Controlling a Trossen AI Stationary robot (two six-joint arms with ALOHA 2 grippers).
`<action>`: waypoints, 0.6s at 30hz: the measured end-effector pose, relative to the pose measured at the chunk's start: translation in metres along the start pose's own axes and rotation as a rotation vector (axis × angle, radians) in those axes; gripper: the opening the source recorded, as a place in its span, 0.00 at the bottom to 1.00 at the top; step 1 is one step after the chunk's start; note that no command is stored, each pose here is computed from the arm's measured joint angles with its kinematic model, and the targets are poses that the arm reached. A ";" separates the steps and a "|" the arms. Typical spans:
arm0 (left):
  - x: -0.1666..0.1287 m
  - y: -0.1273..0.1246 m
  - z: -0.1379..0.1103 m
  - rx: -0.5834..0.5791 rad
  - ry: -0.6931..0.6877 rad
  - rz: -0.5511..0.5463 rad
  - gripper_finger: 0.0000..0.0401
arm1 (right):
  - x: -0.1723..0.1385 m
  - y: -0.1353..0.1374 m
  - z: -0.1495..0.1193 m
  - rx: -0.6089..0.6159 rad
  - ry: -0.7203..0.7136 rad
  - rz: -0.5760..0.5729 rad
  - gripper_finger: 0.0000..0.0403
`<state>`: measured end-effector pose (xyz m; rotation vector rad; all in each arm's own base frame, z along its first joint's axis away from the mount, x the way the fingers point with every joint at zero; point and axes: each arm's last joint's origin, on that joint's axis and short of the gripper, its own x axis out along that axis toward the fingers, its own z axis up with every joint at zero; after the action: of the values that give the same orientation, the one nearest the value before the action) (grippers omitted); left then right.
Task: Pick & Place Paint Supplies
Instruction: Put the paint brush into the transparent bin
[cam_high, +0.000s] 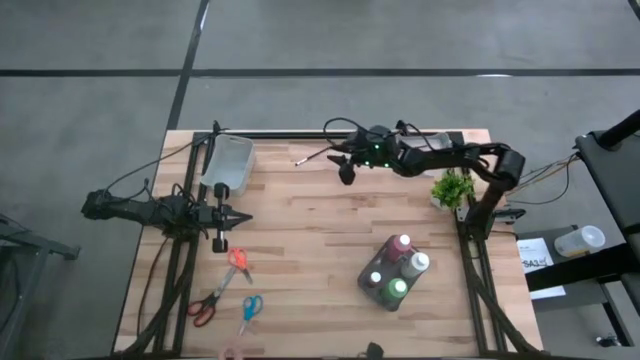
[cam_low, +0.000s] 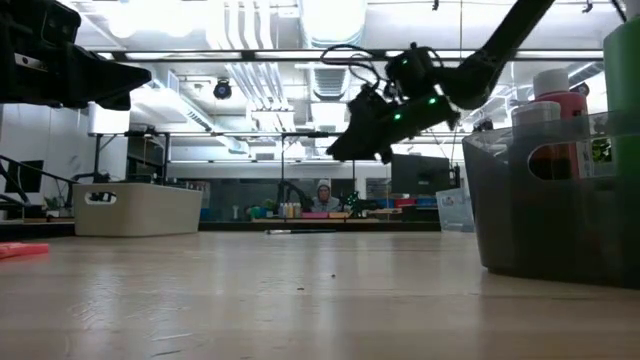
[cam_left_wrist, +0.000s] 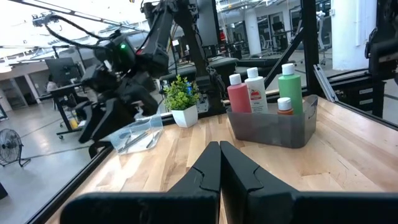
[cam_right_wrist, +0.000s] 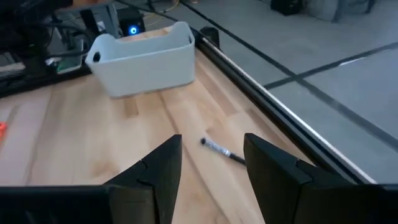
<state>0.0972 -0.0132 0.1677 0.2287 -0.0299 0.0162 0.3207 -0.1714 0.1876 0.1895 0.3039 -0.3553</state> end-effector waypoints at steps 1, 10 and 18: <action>0.000 0.000 0.000 0.000 0.000 -0.001 0.00 | -0.003 0.001 0.000 -0.002 -0.001 0.000 0.42; 0.000 0.000 0.000 0.000 -0.001 -0.001 0.00 | -0.017 0.004 0.007 -0.078 -0.033 0.002 0.42; 0.000 0.000 0.000 0.000 0.000 0.000 0.00 | -0.014 0.003 0.006 -0.120 -0.041 0.001 0.42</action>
<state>0.0972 -0.0132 0.1677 0.2287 -0.0300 0.0158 0.3108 -0.1654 0.1977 0.0646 0.2841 -0.3383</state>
